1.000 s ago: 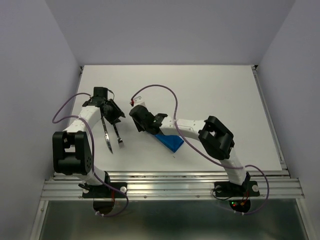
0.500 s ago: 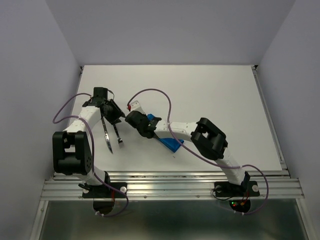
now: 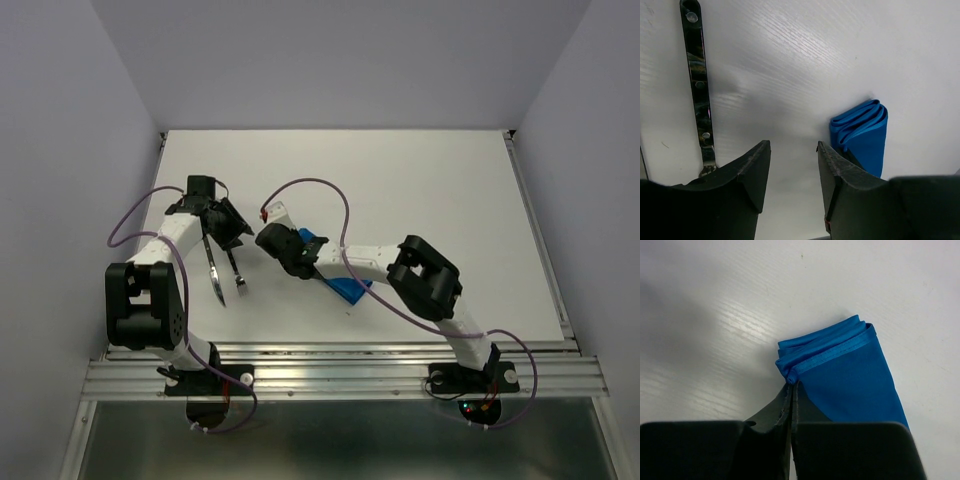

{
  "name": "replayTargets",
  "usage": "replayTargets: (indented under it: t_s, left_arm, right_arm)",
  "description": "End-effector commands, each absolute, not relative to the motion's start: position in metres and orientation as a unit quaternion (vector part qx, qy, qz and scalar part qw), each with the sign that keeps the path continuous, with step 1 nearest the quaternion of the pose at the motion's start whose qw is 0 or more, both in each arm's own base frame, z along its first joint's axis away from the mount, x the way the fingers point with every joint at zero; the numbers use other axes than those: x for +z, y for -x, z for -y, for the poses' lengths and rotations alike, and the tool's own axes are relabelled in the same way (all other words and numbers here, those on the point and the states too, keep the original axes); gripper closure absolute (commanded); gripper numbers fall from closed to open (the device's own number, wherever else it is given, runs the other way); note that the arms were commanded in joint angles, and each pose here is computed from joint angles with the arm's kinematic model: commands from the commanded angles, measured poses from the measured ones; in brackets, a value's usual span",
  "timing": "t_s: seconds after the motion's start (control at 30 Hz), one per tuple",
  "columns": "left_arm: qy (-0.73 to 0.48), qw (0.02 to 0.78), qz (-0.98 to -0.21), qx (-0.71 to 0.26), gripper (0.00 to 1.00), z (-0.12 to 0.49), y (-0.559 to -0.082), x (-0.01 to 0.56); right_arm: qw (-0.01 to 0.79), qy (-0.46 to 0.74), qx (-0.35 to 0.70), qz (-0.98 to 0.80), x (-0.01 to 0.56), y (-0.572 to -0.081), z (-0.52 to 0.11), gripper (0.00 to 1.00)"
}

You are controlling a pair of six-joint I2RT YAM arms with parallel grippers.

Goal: Fold the napkin into a case and place the utensils inside
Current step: Pick up the top corner of the smaller rectangle folded napkin from the center of the board.

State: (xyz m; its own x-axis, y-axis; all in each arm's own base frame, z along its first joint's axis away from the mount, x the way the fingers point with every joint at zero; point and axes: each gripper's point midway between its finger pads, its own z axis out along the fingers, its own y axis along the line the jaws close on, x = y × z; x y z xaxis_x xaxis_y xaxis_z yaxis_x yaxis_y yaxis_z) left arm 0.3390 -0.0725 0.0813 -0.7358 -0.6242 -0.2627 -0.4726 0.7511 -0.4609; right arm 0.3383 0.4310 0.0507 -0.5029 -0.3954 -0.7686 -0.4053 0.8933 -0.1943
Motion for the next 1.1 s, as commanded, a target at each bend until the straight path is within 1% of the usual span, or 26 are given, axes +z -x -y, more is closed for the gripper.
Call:
replayTargets:
  t_s: [0.0,0.03,0.17,0.27,0.3,0.47,0.53,0.57,0.6,0.67,0.87,0.93,1.0,1.03,1.07]
  left_arm:
    - [0.262,0.219,-0.917,-0.205,0.44,0.084,-0.34,0.087]
    - [0.251,0.22,-0.92,-0.204,0.42,0.089,-0.341,0.088]
    - [0.241,0.219,-0.924,-0.2,0.37,0.097,-0.34,0.085]
    - [0.229,0.215,-0.928,-0.201,0.36,0.104,-0.339,0.082]
    - [0.227,0.214,-0.929,-0.201,0.35,0.106,-0.339,0.081]
    - [0.213,0.21,-0.934,-0.197,0.35,0.115,-0.337,0.075]
    - [0.204,0.212,-0.936,-0.194,0.4,0.117,-0.334,0.074]
    - [0.198,0.216,-0.936,-0.194,0.45,0.121,-0.334,0.075]
    - [0.196,0.22,-0.936,-0.193,0.48,0.122,-0.334,0.076]
    - [0.188,0.232,-0.935,-0.191,0.52,0.127,-0.334,0.079]
    - [0.16,0.259,-0.932,-0.198,0.52,0.149,-0.333,0.079]
    - [0.147,0.264,-0.93,-0.208,0.53,0.16,-0.331,0.077]
    - [0.131,0.264,-0.931,-0.216,0.54,0.167,-0.329,0.078]
    - [0.112,0.262,-0.931,-0.227,0.65,0.174,-0.329,0.079]
    - [0.1,0.262,-0.933,-0.224,0.69,0.176,-0.329,0.079]
  right_arm:
    - [0.486,0.195,0.093,-0.847,0.107,-0.333,-0.448,0.99]
    - [0.481,0.193,0.109,-0.848,0.109,-0.332,-0.447,0.99]
    - [0.471,0.166,0.137,-0.856,0.107,-0.337,-0.435,0.99]
    - [0.465,0.156,0.174,-0.854,0.114,-0.333,-0.436,0.99]
    - [0.452,0.153,0.185,-0.859,0.106,-0.331,-0.431,0.99]
    - [0.448,0.124,0.232,-0.854,0.118,-0.334,-0.423,0.99]
    - [0.437,0.115,0.251,-0.856,0.115,-0.335,-0.42,0.99]
    - [0.436,0.108,0.259,-0.855,0.117,-0.338,-0.416,0.99]
    - [0.426,0.105,0.272,-0.856,0.116,-0.337,-0.416,0.99]
    - [0.419,0.094,0.291,-0.855,0.115,-0.34,-0.41,0.99]
    - [0.39,0.075,0.35,-0.848,0.115,-0.338,-0.405,0.99]
    - [0.369,0.075,0.373,-0.848,0.111,-0.335,-0.4,0.99]
    - [0.364,0.068,0.383,-0.846,0.112,-0.336,-0.398,0.99]
    - [0.362,0.069,0.388,-0.845,0.112,-0.335,-0.399,0.99]
    - [0.362,0.064,0.389,-0.845,0.112,-0.338,-0.396,0.99]
